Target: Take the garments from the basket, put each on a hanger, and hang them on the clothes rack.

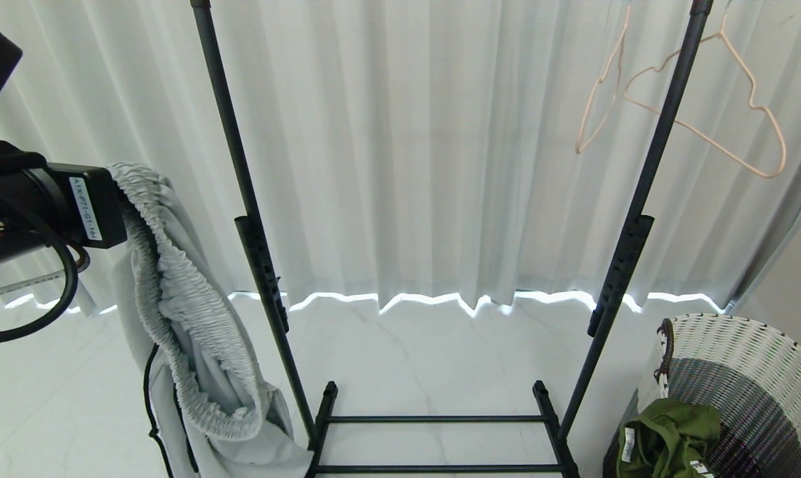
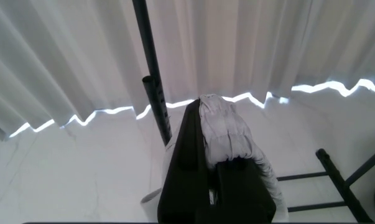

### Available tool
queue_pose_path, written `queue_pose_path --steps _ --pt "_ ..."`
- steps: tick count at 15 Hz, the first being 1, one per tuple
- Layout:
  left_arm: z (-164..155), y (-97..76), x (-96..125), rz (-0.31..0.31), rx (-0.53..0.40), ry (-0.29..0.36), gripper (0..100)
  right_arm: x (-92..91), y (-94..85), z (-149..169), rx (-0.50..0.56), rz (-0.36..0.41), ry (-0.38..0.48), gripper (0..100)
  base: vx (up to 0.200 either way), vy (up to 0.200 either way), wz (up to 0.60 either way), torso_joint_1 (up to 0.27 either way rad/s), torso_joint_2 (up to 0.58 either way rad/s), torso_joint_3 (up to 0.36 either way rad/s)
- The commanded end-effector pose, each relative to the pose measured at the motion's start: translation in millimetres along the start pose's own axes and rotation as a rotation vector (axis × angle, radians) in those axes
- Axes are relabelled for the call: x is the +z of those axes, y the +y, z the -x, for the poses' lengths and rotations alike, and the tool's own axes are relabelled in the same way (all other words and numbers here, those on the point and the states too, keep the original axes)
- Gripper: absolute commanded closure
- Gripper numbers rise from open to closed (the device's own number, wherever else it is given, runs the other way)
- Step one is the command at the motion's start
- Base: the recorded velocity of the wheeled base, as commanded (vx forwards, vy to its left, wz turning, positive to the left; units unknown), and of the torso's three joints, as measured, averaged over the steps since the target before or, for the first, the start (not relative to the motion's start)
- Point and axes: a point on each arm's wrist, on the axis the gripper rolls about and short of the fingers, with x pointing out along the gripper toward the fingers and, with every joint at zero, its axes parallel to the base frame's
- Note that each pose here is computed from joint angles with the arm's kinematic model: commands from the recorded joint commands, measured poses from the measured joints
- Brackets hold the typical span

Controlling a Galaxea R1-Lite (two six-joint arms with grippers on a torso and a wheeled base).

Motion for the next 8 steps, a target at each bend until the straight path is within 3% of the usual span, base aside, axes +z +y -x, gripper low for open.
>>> queue_pose_path --steps 1,8 --pt "-0.1 0.1 -2.8 -0.001 0.002 0.009 100 -3.1 0.4 -0.5 0.000 -0.003 0.007 0 0.000 0.000 0.00 0.000 0.00 0.000" --pt "-0.3 2.4 -6.6 -0.031 0.015 0.022 100 -1.7 -2.1 7.6 -0.021 -0.008 -0.018 0 0.000 0.000 0.00 0.000 0.00 0.000"
